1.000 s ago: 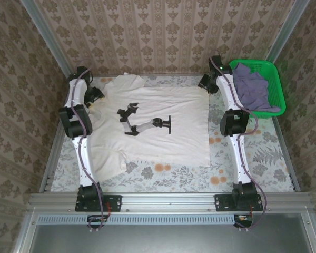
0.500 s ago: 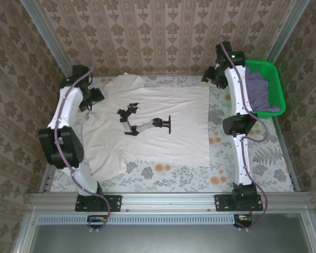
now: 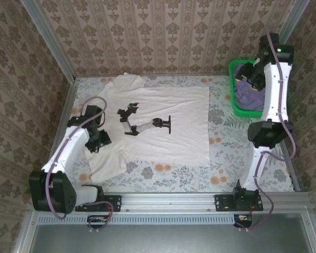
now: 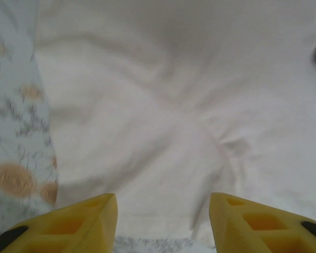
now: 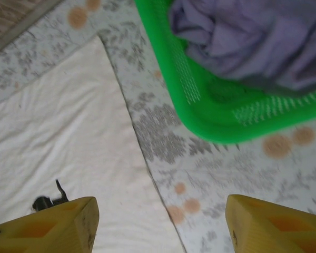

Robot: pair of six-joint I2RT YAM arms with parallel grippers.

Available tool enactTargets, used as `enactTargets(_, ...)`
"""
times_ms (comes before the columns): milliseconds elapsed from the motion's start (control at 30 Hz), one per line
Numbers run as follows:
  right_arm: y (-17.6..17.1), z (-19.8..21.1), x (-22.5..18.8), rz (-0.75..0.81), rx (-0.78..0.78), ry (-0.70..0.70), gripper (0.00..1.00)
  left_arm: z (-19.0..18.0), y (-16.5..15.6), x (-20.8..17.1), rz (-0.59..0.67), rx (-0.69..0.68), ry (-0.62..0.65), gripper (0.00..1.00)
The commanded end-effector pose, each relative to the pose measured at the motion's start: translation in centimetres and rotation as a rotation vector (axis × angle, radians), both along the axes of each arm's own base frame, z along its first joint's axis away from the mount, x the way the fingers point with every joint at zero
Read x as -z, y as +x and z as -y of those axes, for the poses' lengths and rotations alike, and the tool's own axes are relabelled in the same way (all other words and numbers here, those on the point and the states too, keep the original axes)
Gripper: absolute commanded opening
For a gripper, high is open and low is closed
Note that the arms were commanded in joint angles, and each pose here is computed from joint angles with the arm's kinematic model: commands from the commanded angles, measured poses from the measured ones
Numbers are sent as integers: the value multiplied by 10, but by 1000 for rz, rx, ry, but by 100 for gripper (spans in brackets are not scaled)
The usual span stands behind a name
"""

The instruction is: Fold and stack the t-shirts

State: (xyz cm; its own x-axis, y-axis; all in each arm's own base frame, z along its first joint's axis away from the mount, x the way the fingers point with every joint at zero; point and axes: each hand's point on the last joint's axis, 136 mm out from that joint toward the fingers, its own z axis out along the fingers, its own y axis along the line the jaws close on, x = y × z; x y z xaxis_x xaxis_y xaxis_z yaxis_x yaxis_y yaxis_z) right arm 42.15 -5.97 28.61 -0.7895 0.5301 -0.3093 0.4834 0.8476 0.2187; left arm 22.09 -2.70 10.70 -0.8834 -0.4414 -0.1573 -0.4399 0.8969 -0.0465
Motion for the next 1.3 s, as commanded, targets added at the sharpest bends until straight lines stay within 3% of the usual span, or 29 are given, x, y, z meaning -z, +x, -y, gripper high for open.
enactTargets(0,-52,-43,-2,-115,-100,58,66,-8,-40,12,-97,-108,17,46)
enactTargets(133,-84,-68,33,-138,-174,29,68,-8,-68,29,-148,-167,-3,44)
enactTargets(333,-157,-109,108,1,-110,245,69,-12,-88,36,-228,-255,10,41)
enactTargets(433,-181,-121,135,19,-102,279,63,-14,-97,39,-267,-300,26,41)
enactTargets(633,-225,-142,191,-94,-138,313,54,-11,-107,55,-306,-375,13,40)
enactTargets(900,-232,-154,209,-106,-196,310,54,-9,-136,72,-360,-462,21,39)
enactTargets(1067,-228,-162,210,-79,-229,318,54,-23,-128,73,-249,-504,67,40)
enactTargets(1267,-227,-164,216,-80,-233,323,54,-15,-106,81,-151,-515,-15,40)
